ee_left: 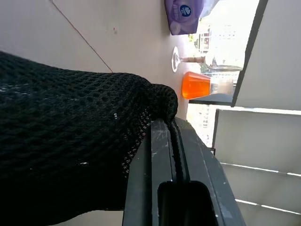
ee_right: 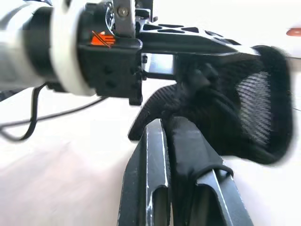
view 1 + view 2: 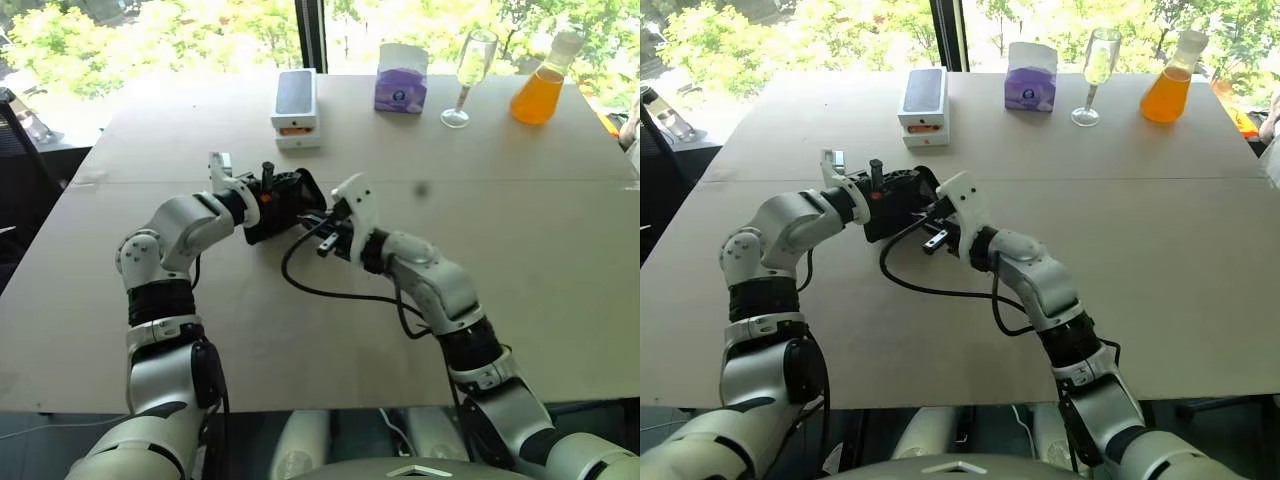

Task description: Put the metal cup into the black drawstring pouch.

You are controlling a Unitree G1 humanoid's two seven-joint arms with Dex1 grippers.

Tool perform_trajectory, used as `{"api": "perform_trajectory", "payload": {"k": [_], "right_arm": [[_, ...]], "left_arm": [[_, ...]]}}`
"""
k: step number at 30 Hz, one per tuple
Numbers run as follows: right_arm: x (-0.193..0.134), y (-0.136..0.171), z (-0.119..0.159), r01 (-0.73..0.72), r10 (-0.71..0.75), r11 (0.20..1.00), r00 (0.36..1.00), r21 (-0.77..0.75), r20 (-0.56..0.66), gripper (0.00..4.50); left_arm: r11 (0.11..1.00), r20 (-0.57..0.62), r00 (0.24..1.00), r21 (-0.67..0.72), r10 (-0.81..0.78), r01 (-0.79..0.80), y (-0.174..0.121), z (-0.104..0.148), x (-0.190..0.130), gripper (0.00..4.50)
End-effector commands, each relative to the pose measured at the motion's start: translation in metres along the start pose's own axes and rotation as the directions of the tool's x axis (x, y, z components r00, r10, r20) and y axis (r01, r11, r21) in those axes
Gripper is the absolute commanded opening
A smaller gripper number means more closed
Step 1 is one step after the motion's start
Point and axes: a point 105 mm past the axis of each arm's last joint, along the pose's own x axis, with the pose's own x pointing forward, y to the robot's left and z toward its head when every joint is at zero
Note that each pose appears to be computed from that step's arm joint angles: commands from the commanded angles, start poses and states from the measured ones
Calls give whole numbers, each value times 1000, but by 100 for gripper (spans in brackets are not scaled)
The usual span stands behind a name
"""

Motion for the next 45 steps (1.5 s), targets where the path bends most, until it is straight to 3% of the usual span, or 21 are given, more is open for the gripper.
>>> {"api": "perform_trajectory", "payload": {"k": [1, 6, 11, 14, 17, 18, 29, 45], "right_arm": [[-27, 13, 35, -85, 86, 996, 992, -10, 92, 13], [-46, 1, 58, -69, 70, 998, 991, -13, 115, 13], [-44, -7, 39, -34, 34, 998, 999, -58, -1, 13], [-34, 4, 30, -63, 63, 998, 998, -3, -4, 88], [-21, -1, 17, 14, -13, 1000, 999, 24, -29, 226], [-18, 2, 17, 10, -9, 999, 1000, 39, -22, 251], [8, -7, 22, 63, -69, 988, 997, 140, 39, 251], [32, -1, 24, 21, -32, 985, 997, 169, 64, 251]], "left_arm": [[986, -2, 999, 161, -52, 52, -16, 0, -2, 0], [932, -74, 990, 337, -118, 136, -29, -17, 3, 0], [962, -20, 985, 213, -169, 169, -33, -8, 10, 0], [976, -4, 984, 127, -176, 175, -31, -4, 10, 0], [983, 9, 984, 43, -178, 177, -27, -1, 8, 0], [984, 7, 985, 22, -175, 174, -25, -1, 7, 0], [977, -10, 983, -106, -186, 184, -22, 8, 2, 0], [979, -44, 981, -81, -190, 186, -29, -7, -1, 0]]}}
